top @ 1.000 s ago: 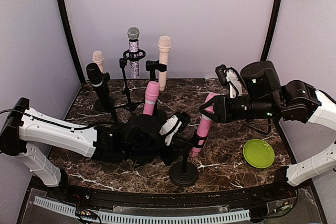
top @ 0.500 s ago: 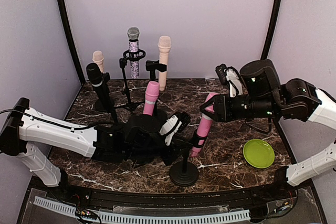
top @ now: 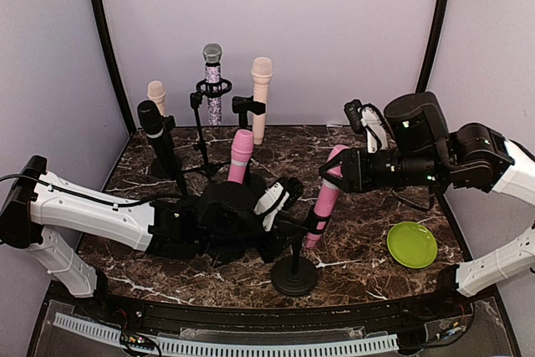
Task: Remove the microphone from the stand
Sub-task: Remove the microphone from the microphone stand.
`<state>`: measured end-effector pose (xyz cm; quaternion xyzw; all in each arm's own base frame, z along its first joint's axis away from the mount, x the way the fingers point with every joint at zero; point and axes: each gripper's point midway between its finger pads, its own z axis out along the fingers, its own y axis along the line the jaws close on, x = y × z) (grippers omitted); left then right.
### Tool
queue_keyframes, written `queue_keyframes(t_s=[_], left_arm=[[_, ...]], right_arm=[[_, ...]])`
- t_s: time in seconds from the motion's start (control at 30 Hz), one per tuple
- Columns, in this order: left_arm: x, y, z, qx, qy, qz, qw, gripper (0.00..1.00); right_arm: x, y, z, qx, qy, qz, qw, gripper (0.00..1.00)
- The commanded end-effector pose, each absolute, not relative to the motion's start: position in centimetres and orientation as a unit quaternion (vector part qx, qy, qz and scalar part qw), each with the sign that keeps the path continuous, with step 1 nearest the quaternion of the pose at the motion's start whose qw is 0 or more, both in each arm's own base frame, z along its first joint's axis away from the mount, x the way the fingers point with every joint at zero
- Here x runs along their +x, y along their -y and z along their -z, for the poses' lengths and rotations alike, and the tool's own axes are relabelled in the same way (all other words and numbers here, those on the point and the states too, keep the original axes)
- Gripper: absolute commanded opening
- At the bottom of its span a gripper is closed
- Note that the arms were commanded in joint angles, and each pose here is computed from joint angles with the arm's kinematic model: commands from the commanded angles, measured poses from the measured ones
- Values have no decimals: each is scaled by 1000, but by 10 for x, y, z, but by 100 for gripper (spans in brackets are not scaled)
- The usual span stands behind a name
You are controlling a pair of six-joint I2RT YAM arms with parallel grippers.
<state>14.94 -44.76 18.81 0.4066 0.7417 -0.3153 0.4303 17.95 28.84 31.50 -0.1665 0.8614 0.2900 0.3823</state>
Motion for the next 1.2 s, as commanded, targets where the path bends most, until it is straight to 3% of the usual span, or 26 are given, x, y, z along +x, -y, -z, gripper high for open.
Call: queue_keyframes(t_s=[0.0,1.17], left_arm=[[138,403,-103,459,-798,210,330,0],[136,401,-95,458,-802,208,323,0]], right_arm=[[206,-262,-420,-71,-782,-350,511,18],[205,-249,-438,-70,-774,-340,530,18]])
